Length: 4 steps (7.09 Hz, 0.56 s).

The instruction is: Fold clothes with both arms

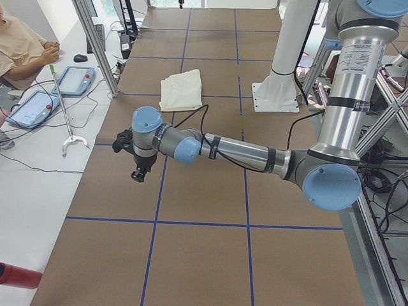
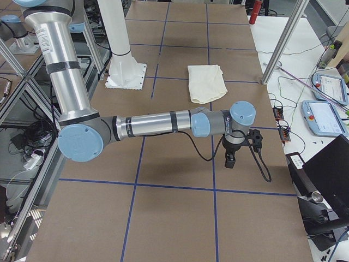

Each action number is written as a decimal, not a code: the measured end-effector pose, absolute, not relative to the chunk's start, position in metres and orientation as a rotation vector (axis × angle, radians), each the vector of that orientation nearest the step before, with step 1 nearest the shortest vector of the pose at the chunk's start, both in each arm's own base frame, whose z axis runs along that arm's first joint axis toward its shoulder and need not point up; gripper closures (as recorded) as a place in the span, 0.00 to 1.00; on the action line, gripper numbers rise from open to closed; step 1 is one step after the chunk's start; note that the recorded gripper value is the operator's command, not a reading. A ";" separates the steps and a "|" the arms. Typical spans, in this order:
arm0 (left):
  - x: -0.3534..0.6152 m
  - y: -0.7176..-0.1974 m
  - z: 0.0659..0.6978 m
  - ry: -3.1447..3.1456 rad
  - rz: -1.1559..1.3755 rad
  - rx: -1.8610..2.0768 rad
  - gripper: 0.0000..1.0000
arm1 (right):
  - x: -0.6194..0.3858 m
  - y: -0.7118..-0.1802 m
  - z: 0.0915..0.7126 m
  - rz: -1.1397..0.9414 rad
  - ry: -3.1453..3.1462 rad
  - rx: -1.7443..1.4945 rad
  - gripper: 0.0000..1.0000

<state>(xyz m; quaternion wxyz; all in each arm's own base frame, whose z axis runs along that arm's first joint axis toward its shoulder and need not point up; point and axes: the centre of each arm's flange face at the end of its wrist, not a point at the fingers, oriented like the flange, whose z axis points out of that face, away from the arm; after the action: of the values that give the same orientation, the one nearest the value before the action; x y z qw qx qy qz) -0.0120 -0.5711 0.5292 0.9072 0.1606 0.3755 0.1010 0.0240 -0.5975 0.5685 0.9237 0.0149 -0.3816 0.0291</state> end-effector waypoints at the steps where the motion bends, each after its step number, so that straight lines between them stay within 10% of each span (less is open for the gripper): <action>1: -0.022 -0.558 0.531 0.803 0.182 0.292 0.00 | 0.030 -0.581 0.572 0.050 -0.781 0.026 0.00; 4: -0.031 -0.533 0.546 0.788 0.140 0.177 0.00 | 0.032 -0.557 0.574 0.044 -0.790 0.025 0.00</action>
<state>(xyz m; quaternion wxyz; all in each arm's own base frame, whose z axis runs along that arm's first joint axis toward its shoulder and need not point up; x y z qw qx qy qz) -0.0314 -0.5328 0.5463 0.9172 0.0861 0.3829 0.0680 0.0317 -0.5572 0.5741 0.9228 0.0120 -0.3846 0.0215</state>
